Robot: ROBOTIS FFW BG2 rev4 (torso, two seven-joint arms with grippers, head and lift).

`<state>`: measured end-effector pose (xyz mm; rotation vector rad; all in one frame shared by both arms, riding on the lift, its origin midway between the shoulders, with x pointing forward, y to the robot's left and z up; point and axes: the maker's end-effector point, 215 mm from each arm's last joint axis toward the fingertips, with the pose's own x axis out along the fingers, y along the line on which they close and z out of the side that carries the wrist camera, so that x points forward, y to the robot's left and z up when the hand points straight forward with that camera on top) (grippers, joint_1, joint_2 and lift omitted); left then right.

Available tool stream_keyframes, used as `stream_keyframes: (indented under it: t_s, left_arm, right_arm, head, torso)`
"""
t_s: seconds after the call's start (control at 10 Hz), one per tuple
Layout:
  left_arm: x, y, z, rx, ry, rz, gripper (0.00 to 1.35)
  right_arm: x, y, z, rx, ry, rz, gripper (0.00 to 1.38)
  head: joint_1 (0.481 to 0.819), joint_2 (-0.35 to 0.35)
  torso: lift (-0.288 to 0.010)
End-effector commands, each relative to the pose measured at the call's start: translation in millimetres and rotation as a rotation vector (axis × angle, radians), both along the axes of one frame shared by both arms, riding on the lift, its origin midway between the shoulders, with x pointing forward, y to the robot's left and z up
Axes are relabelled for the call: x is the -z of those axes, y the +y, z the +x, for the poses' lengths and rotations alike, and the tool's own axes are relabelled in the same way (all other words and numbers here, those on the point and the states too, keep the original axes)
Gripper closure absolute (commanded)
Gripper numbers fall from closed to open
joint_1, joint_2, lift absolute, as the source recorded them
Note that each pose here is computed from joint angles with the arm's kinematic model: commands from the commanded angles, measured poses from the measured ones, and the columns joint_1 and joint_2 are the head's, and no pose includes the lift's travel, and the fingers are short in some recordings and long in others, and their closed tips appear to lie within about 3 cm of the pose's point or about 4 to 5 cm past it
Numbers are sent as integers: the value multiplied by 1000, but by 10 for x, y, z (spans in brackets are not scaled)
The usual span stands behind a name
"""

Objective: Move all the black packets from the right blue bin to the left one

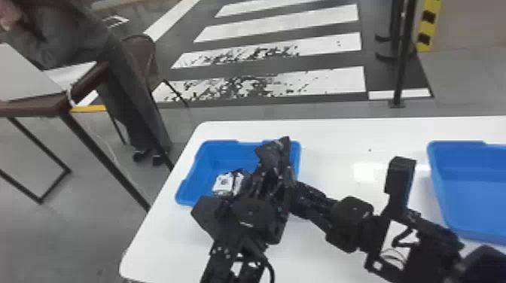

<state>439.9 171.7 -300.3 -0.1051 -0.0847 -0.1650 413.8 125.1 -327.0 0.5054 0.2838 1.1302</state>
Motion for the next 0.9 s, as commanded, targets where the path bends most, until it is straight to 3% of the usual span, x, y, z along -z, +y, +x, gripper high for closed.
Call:
stream_keyframes:
  t_s: [0.0,0.1,0.3,0.6,0.8]
  left_arm:
    - [-35,76,41,-15,-8,13,1210]
    - [-7,188,112,-45,-10,55,1210]
    - [104,477,384,-118,-20,169,1210]
    - [107,787,838,-208,-62,320,1210]
    - [200,998,1175,-262,-71,503,1207]
  right_arm:
    - [-28,-127,88,49,15,42,263]
    - [-43,-271,149,89,12,51,79]
    - [-138,-644,330,185,-25,53,127]
    - [-216,-762,344,212,-32,68,127]
    - [-221,-812,341,223,-29,74,130]
  head:
    - [695,350]
    - [695,350]
    - [695,350]
    - [695,328]
    - [695,333]
  torso:
    - [-140]
    - [-140]
    - [-140]
    - [-140]
    - [-140]
